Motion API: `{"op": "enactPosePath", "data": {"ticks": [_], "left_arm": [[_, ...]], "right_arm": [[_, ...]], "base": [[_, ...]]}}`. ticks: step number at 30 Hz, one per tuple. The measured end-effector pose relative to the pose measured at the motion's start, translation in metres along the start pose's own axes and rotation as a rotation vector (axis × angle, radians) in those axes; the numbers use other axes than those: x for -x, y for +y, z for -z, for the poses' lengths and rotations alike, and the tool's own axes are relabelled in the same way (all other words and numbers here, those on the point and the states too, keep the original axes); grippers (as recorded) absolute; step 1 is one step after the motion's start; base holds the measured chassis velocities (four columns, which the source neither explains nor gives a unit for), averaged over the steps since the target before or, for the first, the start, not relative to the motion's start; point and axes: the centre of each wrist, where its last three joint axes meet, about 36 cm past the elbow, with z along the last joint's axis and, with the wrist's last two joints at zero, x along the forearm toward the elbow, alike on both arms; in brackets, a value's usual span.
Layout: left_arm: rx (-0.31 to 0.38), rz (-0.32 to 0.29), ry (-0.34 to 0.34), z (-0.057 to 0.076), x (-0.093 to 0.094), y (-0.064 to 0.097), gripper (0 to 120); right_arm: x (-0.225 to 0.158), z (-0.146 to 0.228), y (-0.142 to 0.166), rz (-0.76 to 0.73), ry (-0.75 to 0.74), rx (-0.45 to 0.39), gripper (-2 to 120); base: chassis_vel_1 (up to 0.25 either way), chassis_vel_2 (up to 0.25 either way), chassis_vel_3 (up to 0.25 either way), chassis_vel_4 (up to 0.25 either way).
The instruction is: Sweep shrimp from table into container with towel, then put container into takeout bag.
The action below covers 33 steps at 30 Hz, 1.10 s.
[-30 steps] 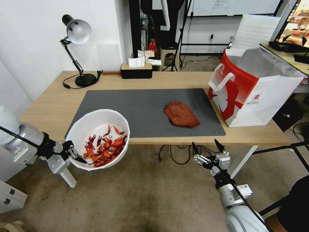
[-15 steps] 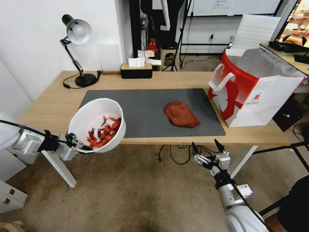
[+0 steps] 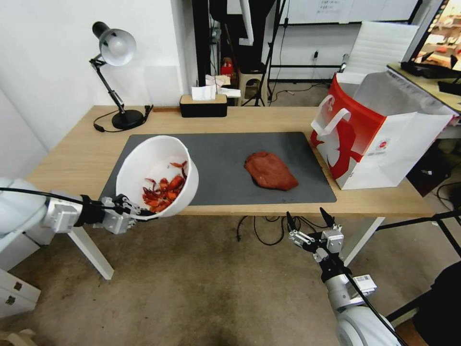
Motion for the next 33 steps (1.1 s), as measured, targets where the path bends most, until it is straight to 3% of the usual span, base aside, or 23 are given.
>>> {"op": "enactPosePath", "data": {"ticks": [6,19,22,25,26,28,31,33], "left_arm": [[0.074,0.003,0.015,0.002,0.012,0.024,0],[0.088,-0.011,-0.064,-0.005,0.061,0.047,0],[0.105,0.008,-0.071,-0.007,0.068,0.066,0],[0.114,0.011,-0.074,-0.007,0.071,0.074,0],[0.132,0.013,-0.073,-0.006,0.075,0.085,0],[0.139,0.012,-0.075,-0.005,0.077,0.089,0],[0.156,-0.004,-0.083,-0.003,0.087,0.099,0],[0.185,-0.03,-0.091,0.002,0.099,0.114,0]], "right_arm": [[0.0,0.0,0.0,0.0,0.0,0.0,100],[0.0,0.0,0.0,0.0,0.0,0.0,100],[0.0,0.0,0.0,0.0,0.0,0.0,100],[0.0,0.0,0.0,0.0,0.0,0.0,100],[0.0,0.0,0.0,0.0,0.0,0.0,100],[0.0,0.0,0.0,0.0,0.0,0.0,100],[0.0,0.0,0.0,0.0,0.0,0.0,100],[0.0,0.0,0.0,0.0,0.0,0.0,100]], "base": [[0.0,0.0,0.0,0.0],[0.0,0.0,0.0,0.0],[0.0,0.0,0.0,0.0],[0.0,0.0,0.0,0.0],[0.0,0.0,0.0,0.0],[0.0,0.0,0.0,0.0],[0.0,0.0,0.0,0.0],[0.0,0.0,0.0,0.0]]}}
